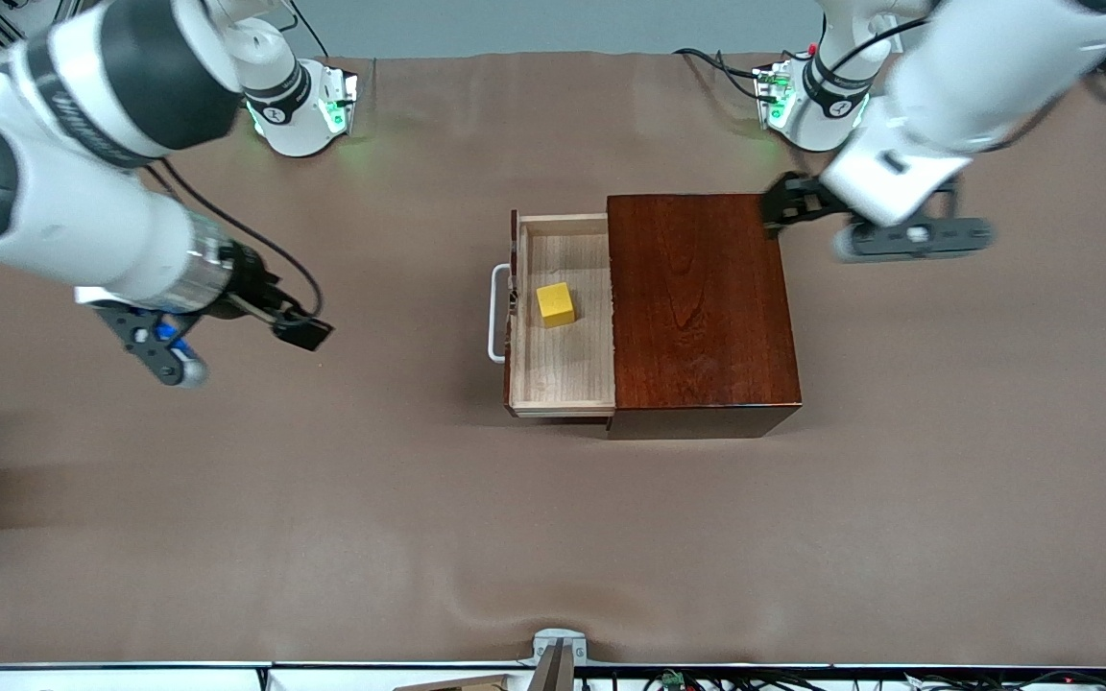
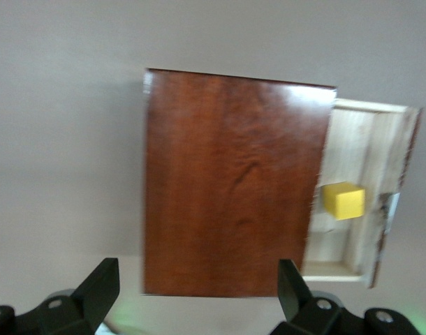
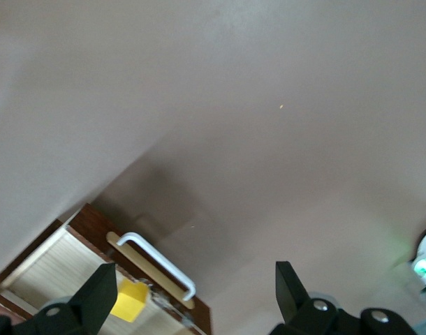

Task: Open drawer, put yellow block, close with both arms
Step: 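Withdraw the right gripper while the left gripper moves toward the drawer, then lower the left gripper to the drawer front beside the handle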

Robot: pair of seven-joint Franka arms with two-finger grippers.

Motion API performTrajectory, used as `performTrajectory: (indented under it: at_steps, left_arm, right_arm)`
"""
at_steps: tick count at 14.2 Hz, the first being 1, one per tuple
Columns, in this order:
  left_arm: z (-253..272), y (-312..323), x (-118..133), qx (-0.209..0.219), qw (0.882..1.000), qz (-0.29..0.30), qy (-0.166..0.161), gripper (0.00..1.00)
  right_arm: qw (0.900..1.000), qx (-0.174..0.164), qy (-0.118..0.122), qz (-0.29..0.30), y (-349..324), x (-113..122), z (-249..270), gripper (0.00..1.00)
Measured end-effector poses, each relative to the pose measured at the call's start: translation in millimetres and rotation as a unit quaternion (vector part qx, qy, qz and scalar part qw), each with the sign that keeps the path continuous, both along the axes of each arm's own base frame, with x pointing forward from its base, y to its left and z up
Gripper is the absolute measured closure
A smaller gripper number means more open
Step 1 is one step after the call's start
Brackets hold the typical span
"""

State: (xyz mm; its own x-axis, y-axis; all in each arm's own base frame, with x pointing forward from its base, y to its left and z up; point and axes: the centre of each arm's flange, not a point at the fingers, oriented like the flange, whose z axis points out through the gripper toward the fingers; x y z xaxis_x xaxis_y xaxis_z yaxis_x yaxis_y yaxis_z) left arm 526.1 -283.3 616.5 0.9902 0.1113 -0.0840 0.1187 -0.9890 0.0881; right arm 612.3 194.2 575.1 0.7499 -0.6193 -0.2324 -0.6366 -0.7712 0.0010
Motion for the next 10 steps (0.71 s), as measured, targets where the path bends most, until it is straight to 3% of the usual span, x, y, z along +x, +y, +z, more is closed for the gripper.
performTrajectory:
  at_steps: [5,10]
  left_arm:
    - [-54.8,-141.8,-19.5,-0.039,0.99,0.132,-0.006,0.0]
    - [-126.9,-255.5,-38.7,-0.097,0.958,0.27,0.004,0.0]
  right_arm:
    - [0.998,0.02,-0.013,0.063,-65.6,-3.6,28.5,0.0]
    - [0.992,0.026,-0.023,0.122,-122.6,-13.5,50.7,0.0]
